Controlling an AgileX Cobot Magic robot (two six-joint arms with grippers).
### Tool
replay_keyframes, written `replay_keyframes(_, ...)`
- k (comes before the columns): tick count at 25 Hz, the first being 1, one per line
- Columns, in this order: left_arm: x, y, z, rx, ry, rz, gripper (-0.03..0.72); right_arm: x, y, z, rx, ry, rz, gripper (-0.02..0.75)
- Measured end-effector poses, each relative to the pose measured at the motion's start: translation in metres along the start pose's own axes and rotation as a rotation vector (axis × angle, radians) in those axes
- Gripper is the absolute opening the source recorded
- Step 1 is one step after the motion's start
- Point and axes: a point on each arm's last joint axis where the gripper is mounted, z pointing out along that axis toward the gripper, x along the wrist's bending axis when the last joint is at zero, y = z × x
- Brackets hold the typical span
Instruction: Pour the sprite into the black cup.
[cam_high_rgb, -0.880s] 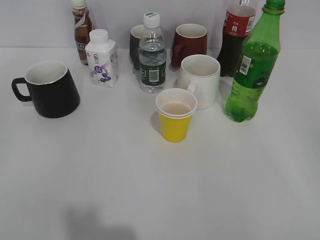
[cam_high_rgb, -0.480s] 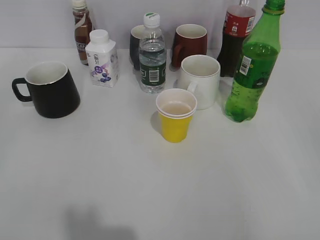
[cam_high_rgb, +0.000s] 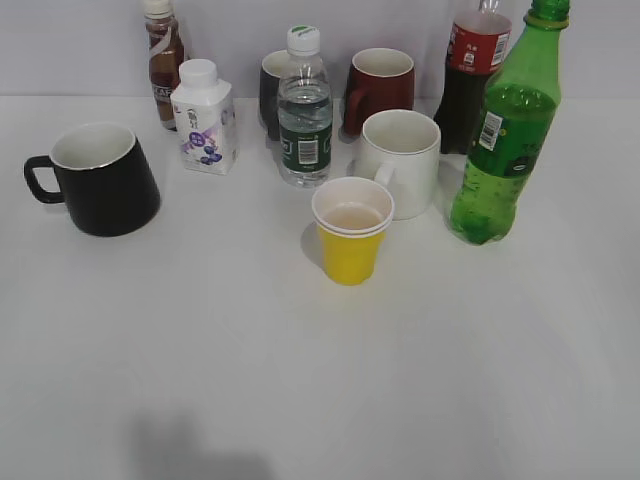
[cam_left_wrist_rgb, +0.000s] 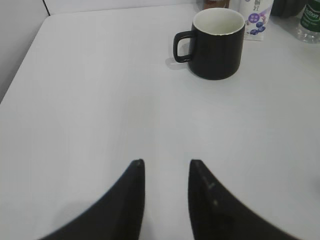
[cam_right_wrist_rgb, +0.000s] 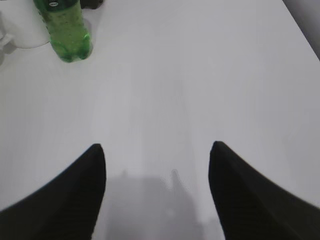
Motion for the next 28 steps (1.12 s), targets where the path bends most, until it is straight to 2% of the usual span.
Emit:
replay_keyframes(13,0.0,0.003,-0.002,-0.025,-0.003,-0.001,0.235,0.0,0.0,0.0,0.0,0.0,0.0,0.483)
replay_keyframes(15,-0.001,0.017,-0.003,-0.141,-0.01,-0.001,0.235,0.0,0.0,0.0,0.0,0.0,0.0,0.483)
replay_keyframes(18,-0.002,0.048,0.003,-0.402,-0.006,0.028,0.235,0.0,0.0,0.0,0.0,0.0,0.0,0.483)
replay_keyframes(19,-0.003,0.059,0.006,-0.501,-0.003,0.049,0.235,0.0,0.0,0.0,0.0,0.0,0.0,0.483)
replay_keyframes(22,-0.011,0.078,0.036,-0.667,-0.016,0.139,0.235,0.0,0.0,0.0,0.0,0.0,0.0,0.483)
replay_keyframes(23,-0.014,0.082,0.05,-0.688,-0.029,0.178,0.235,0.0,0.0,0.0,0.0,0.0,0.0,0.483)
replay_keyframes(25,-0.021,0.084,0.085,-0.639,-0.072,0.204,0.237,0.0,0.0,0.0,0.0,0.0,0.0,0.483)
replay_keyframes(28,-0.029,0.084,0.133,-0.55,-0.13,0.196,0.239,0.0,0.0,0.0,0.0,0.0,0.0,0.483)
